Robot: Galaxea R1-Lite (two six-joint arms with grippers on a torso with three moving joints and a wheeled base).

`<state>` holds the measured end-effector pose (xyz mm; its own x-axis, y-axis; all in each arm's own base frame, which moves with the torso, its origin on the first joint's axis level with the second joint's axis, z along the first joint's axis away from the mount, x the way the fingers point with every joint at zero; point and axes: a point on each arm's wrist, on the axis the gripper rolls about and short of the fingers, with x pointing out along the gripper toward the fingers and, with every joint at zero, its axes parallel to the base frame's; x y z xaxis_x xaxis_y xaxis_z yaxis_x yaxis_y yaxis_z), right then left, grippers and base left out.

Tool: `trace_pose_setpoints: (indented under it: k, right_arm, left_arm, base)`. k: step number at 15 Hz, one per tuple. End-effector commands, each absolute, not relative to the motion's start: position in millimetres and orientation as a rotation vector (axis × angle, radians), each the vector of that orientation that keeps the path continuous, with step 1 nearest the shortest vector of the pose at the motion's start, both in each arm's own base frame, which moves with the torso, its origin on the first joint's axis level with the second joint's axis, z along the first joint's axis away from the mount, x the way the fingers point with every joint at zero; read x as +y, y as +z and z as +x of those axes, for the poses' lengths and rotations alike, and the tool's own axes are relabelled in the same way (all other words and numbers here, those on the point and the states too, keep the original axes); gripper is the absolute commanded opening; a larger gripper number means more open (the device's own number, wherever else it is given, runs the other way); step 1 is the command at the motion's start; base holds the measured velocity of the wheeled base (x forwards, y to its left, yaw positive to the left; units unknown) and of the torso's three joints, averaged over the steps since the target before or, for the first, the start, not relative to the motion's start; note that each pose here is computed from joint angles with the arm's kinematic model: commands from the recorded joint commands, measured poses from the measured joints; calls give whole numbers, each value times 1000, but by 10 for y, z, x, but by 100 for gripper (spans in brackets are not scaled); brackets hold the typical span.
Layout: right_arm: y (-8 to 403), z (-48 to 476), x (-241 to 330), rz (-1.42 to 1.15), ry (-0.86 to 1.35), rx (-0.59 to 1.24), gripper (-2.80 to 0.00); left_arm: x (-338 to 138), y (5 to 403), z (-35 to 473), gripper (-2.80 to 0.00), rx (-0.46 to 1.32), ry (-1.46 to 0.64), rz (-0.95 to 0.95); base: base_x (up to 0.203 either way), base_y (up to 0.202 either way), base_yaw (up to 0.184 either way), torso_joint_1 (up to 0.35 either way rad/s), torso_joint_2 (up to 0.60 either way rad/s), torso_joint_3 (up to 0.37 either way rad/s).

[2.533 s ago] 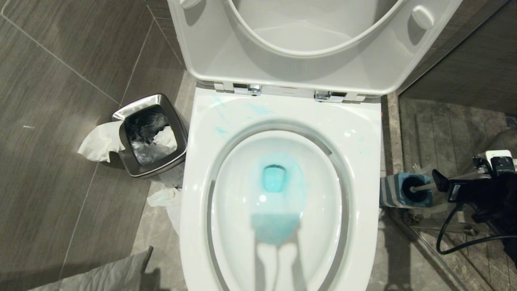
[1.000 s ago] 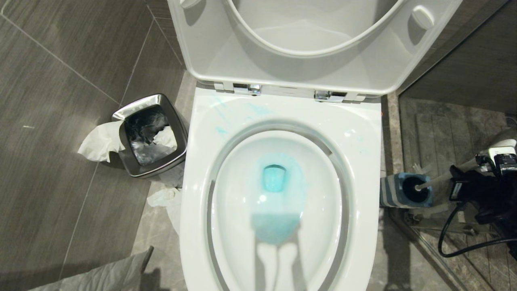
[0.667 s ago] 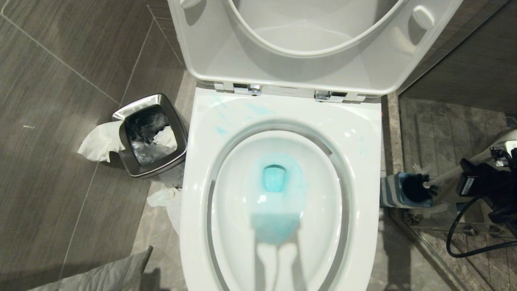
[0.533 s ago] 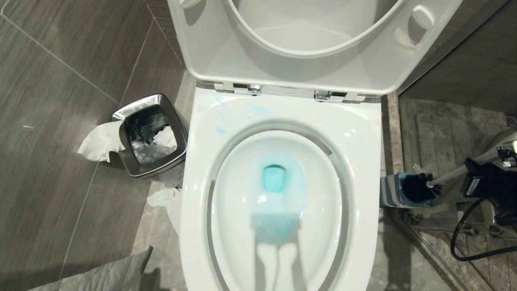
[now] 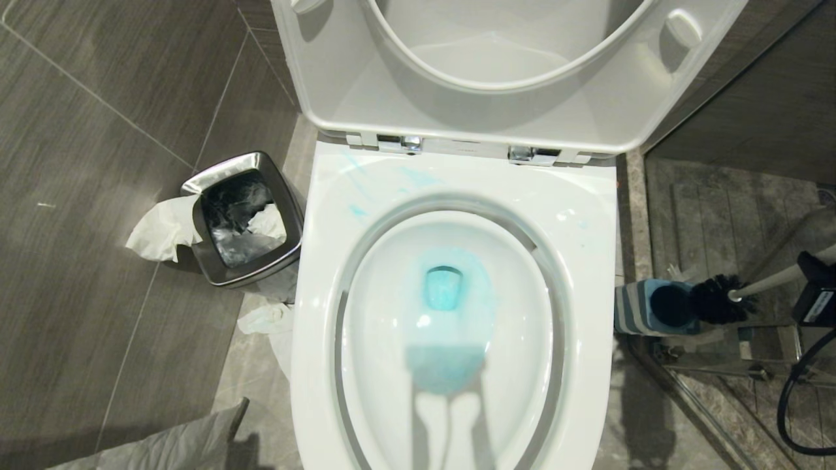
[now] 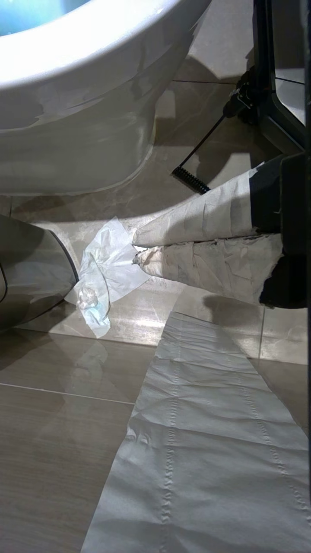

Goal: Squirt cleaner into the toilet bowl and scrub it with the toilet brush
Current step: Scrub the toilet bowl

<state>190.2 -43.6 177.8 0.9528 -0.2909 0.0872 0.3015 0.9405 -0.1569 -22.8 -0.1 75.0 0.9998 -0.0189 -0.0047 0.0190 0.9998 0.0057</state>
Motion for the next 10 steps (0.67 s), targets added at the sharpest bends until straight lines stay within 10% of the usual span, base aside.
trace_pose_setpoints:
  k: [1, 10]
  right_arm:
    - [1988, 1688, -387, -173, -307, -151, -280]
    - [2474, 1279, -295, -54, -288, -149, -280]
  left_arm:
    - [-1, 750, -227, -280, 6, -18, 6]
    - [-1, 750, -227, -280, 6, -18, 6]
  base:
    - [0, 0, 0, 0, 0, 0]
    - [0, 0, 0, 0, 0, 0]
